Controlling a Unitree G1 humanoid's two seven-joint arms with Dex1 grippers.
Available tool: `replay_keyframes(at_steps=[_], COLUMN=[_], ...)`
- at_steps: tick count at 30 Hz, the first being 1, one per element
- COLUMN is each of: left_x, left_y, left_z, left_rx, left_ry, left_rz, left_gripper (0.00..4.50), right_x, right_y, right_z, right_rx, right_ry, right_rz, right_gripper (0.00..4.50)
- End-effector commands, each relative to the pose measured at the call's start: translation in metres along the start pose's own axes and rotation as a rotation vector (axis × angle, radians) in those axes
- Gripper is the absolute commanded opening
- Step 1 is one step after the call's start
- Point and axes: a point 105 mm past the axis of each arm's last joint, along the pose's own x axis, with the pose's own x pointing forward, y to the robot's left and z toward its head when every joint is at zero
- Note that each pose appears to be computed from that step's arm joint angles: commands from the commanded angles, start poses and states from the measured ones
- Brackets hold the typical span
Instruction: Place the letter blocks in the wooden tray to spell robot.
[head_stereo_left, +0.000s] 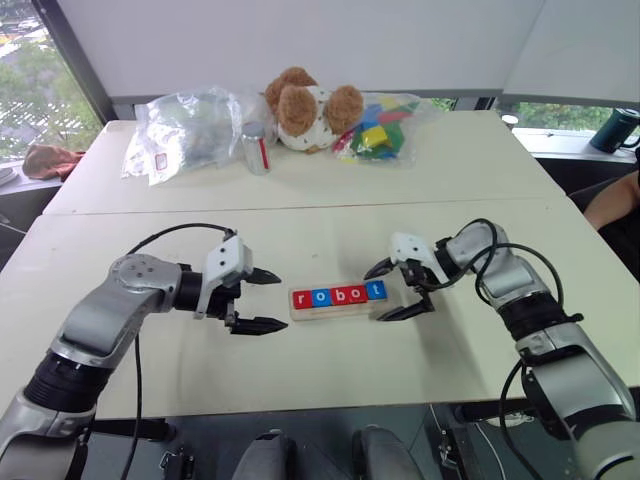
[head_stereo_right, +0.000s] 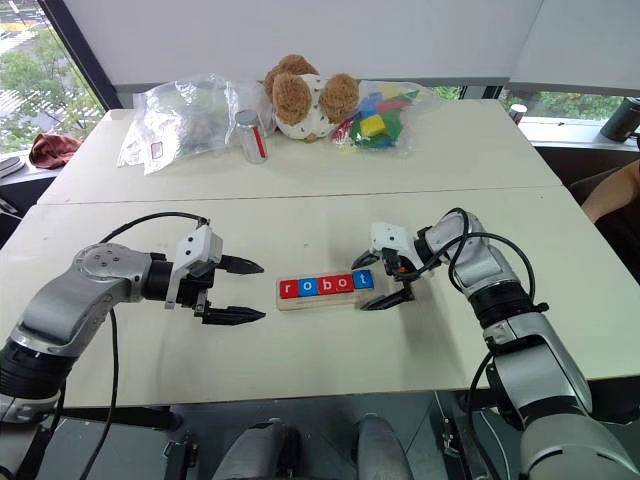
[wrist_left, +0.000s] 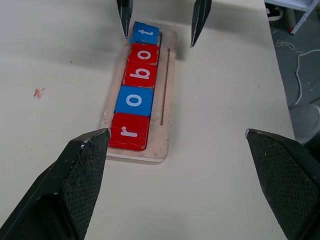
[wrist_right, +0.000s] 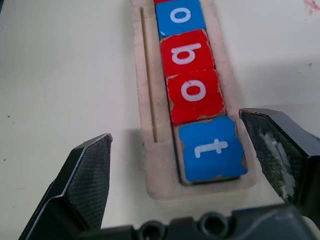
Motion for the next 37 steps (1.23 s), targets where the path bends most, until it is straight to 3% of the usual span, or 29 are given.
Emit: replay_keyframes(at_steps=[1,18,25,29,37], left_x=[-0.003,-0.001,-0.011,-0.025,-0.049], left_y=[0.001,0.004,0.001,-0.004,0.008], left_z=[0.007,0.008,0.010,0.001,-0.035], left_rx=[0.028,0.030,-0.014,-0.070,-0.268], left_ry=[-0.014,-0.020,-0.049,-0.033,-0.063], left_rz=[0.004,-0.001,0.026,0.054,0.243], left_gripper=[4.50,4.50,4.50,4.50,4.50], right_x=[-0.012,-0.010,-0.056,-0.075,-0.090], right_y=[-0.002,0.005,-0.021,0.009,0.069], right_z=[0.003,0.000,0.017,0.018,-0.027], right_rx=[-0.009,0.025,0.072,0.264,0.628], right_ry=[-0.009,-0.015,-0.098,-0.175,-0.167], right_rz=[-0.039,-0.040,-0.326,-0.363,-0.576], right_gripper=[4.47,4.47,4.47,4.47,4.47])
